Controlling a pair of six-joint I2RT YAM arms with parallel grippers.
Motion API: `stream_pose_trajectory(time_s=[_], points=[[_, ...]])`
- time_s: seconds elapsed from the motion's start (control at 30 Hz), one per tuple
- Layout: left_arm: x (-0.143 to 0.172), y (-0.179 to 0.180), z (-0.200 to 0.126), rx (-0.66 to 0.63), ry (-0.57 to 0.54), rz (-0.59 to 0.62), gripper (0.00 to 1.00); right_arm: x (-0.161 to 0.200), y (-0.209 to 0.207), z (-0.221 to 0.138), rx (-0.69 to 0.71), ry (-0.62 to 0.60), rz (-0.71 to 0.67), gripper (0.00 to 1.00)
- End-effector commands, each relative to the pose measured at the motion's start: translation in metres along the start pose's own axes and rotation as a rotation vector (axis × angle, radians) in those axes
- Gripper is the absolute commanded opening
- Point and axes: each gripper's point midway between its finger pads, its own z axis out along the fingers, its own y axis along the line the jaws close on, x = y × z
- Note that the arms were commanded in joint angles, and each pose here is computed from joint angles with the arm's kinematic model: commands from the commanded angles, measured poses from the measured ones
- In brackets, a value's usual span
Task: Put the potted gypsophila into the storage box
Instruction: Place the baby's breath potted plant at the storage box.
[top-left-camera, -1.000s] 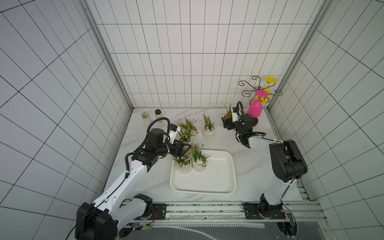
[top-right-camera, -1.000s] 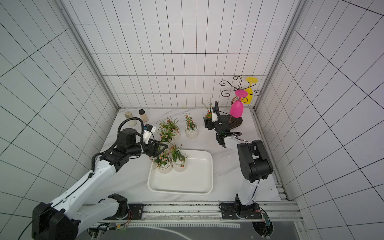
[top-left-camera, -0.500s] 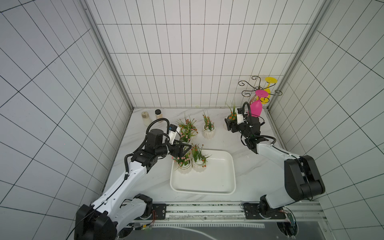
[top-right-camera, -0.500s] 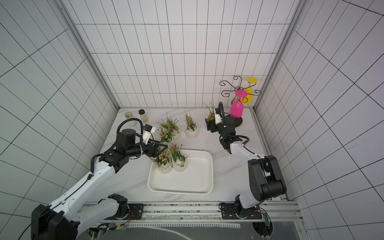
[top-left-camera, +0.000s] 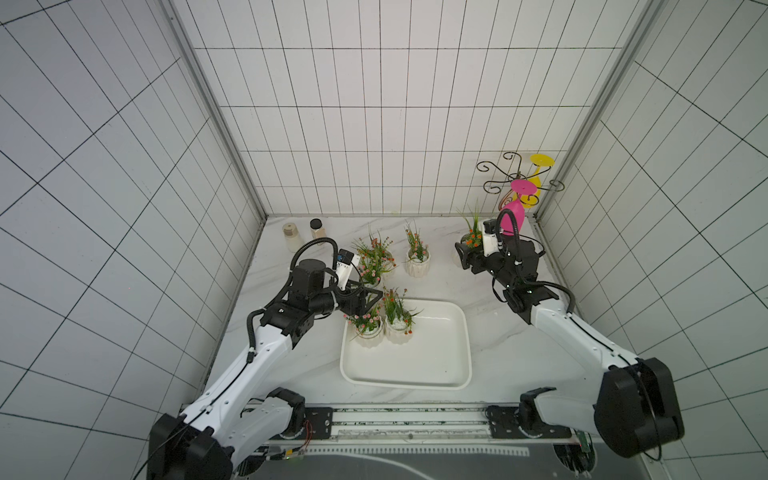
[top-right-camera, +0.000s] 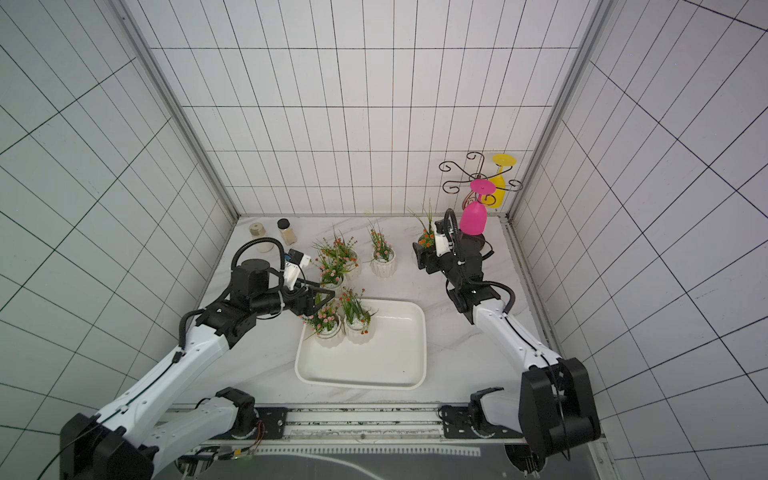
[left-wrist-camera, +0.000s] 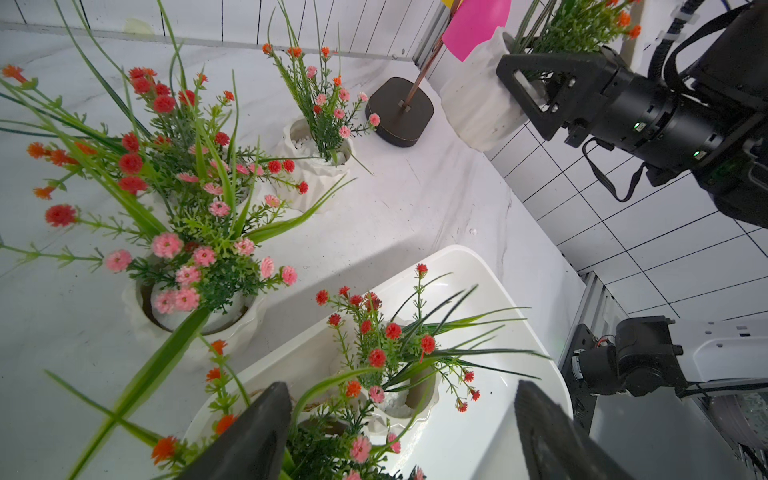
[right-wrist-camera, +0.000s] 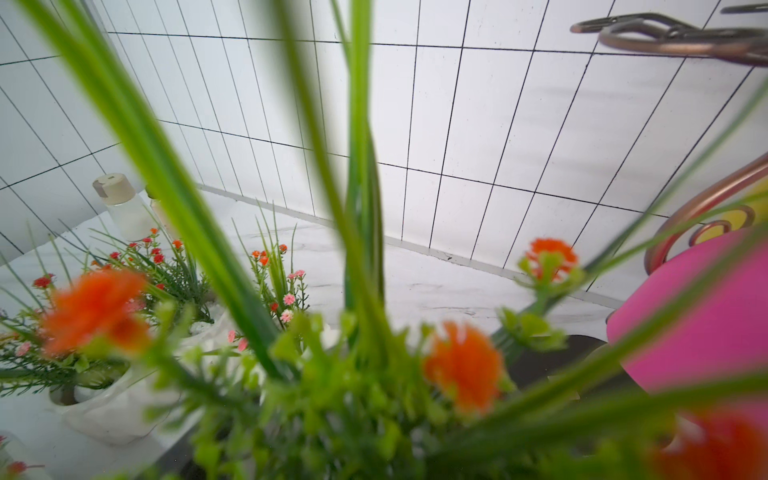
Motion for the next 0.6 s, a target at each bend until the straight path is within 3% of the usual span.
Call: stream_pose_trajectory(time_s=[0.0,0.57], points=[[-0.005,-0.005,-0.004,0.02,-0.029,0.021,0.84,-0.003,0.015,-0.017,-0.045,-0.029,-0.042,0.71],[-0.011,-0.011,-0.012,0.017,-0.069,0.058,0.84,0.014,0.064,-0.057,-0.207,0.013,-0.057,0.7]])
